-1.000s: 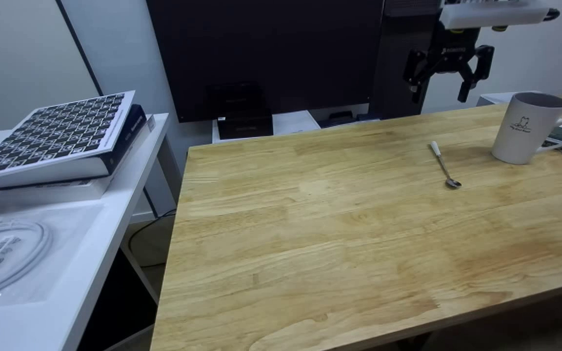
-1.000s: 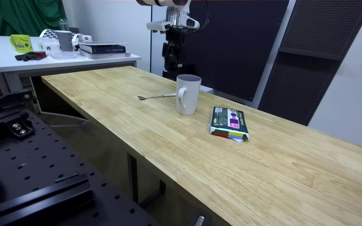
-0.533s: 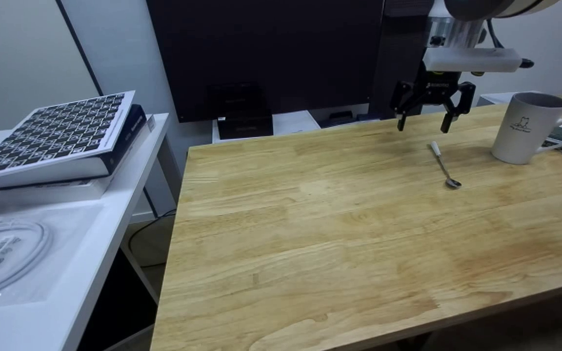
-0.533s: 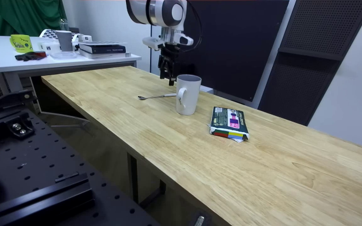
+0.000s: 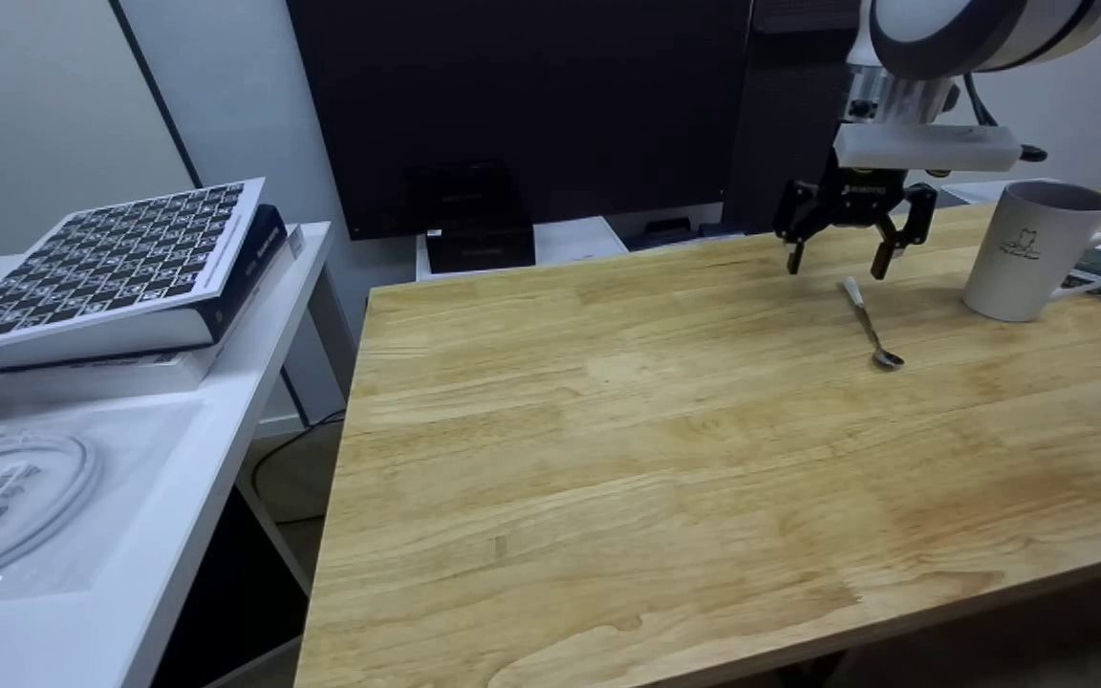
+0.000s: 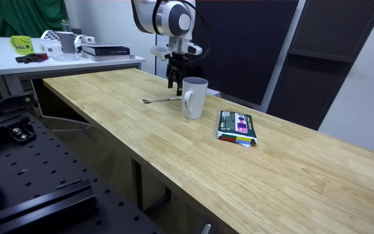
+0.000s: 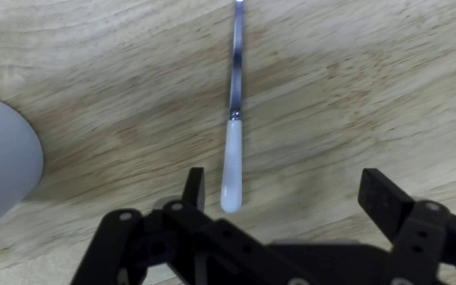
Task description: Pick up the spoon and put it in the mug
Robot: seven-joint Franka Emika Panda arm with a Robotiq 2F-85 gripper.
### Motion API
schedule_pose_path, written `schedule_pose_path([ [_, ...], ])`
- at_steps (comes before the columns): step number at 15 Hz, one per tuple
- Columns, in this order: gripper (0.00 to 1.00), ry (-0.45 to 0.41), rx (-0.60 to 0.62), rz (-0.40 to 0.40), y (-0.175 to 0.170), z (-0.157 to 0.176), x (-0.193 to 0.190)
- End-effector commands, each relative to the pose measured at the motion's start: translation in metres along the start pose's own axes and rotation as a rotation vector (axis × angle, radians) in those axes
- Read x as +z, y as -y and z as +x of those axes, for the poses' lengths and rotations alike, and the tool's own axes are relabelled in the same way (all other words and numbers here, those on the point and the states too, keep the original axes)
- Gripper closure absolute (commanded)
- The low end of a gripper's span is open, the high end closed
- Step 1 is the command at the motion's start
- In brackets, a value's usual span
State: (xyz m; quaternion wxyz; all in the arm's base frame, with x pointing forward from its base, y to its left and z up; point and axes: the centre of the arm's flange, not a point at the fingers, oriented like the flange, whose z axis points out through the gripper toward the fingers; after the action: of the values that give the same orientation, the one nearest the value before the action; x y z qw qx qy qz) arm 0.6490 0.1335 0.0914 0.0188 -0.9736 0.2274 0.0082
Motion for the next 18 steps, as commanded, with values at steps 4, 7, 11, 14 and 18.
schedule_pose_path([
  [4, 0.00, 0.008, 0.052, -0.014, -0.014, 0.010, 0.012],
  [7, 0.00, 0.025, 0.056, -0.017, -0.014, 0.008, 0.022],
  [11, 0.40, 0.019, 0.056, -0.032, -0.012, 0.007, 0.026],
  [14, 0.62, 0.010, 0.058, -0.036, -0.009, 0.009, 0.022],
  [18, 0.88, -0.008, 0.066, -0.052, -0.006, 0.013, 0.015],
])
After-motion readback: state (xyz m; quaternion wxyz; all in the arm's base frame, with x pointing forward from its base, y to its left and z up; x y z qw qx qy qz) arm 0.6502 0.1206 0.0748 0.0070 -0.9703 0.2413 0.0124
